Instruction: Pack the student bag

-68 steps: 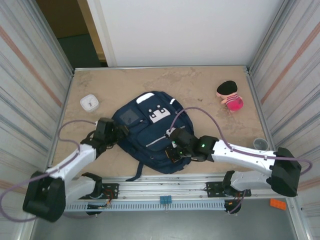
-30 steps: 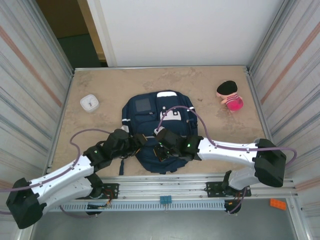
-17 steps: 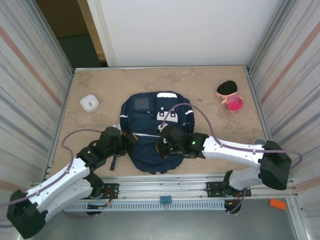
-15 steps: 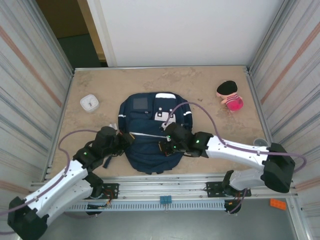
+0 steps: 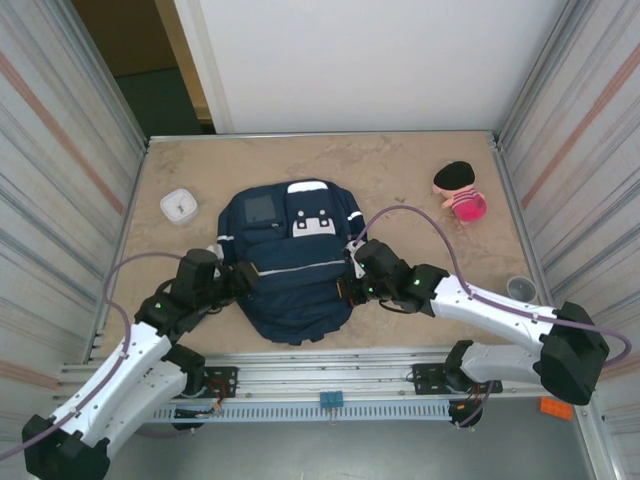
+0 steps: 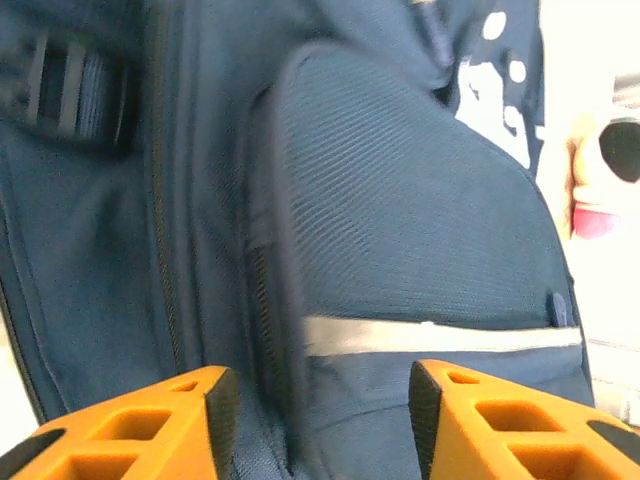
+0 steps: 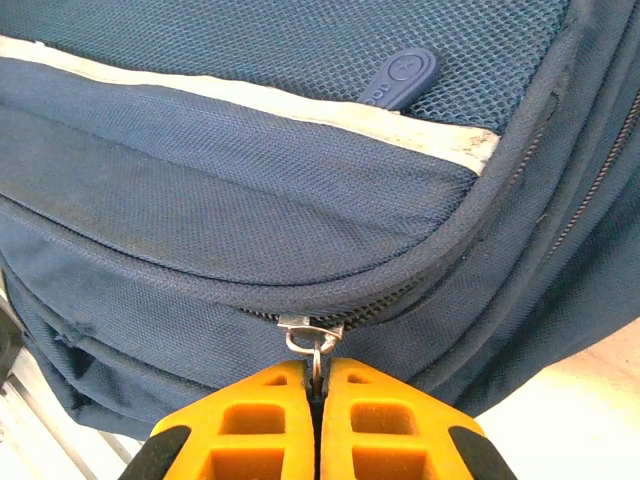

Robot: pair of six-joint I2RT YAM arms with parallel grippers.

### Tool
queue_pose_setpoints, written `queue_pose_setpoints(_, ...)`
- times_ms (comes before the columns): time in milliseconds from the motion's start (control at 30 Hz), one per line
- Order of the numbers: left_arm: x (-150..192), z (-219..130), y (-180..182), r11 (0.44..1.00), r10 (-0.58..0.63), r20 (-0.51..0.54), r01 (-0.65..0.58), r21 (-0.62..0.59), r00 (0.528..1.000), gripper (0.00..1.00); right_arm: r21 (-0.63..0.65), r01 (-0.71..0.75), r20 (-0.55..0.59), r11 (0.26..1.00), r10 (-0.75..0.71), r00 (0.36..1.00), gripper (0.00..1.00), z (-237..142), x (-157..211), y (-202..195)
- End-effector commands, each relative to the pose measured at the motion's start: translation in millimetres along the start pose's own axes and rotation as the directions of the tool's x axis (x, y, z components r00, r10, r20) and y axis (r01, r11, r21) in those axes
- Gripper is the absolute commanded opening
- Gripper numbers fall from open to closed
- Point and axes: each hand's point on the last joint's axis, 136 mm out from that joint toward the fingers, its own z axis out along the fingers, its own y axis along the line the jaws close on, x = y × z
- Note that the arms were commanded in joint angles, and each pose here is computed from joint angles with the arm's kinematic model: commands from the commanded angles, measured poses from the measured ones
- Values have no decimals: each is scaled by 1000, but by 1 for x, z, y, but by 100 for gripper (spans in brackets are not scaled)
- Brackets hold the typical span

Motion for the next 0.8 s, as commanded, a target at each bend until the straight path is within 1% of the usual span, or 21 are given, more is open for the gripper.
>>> queue_pose_setpoints(0,-30,-24,-30,946,320,130,-324,16,939,54,-63,27,48,998,-24,999,0,-11,-11,11)
queue_pose_setpoints(33,-32,-28,-36,919,386,146,-394,27,911,54,-68,26,50,997,-23,998,0,-12,-12,12)
queue_pose_setpoints(100,-36,-33,-50,843,519,189,-536,47,833,54,-79,25,52,997,-21,998,0,-13,-14,15)
queue_pose_setpoints(133,-37,-34,-56,807,566,208,-587,60,798,54,-83,27,50,996,-23,998,0,-12,-15,16)
queue_pose_setpoints(200,-35,-35,-73,708,662,245,-698,102,708,54,-94,29,48,995,-25,999,0,-10,-15,18)
queue_pose_setpoints(233,-32,-35,-80,665,696,253,-736,127,672,54,-100,29,48,995,-24,999,0,-10,-16,19)
queue_pose_setpoints(300,-22,-36,-98,537,775,270,-820,197,572,54,-116,30,46,993,-25,999,0,-8,-17,22)
queue_pose_setpoints(400,-6,-39,-118,372,842,289,-879,299,455,54,-146,20,45,989,-14,999,0,-7,-19,27)
queue_pose_setpoints(500,10,-34,-127,201,903,302,-921,335,307,57,-169,5,51,986,4,999,0,-6,-21,30)
queue_pose_setpoints(533,13,-29,-128,163,918,296,-931,326,264,59,-174,3,53,985,7,999,0,-6,-21,31)
queue_pose_setpoints(667,30,-8,-135,-14,956,287,-962,273,67,67,-177,-11,55,984,21,998,0,-6,-23,30)
queue_pose_setpoints(700,36,-4,-137,-52,956,293,-960,274,31,68,-175,-12,52,984,22,998,0,-5,-22,30)
queue_pose_setpoints(767,47,7,-141,-107,955,295,-953,283,-19,70,-175,-15,52,984,25,998,0,-6,-22,30)
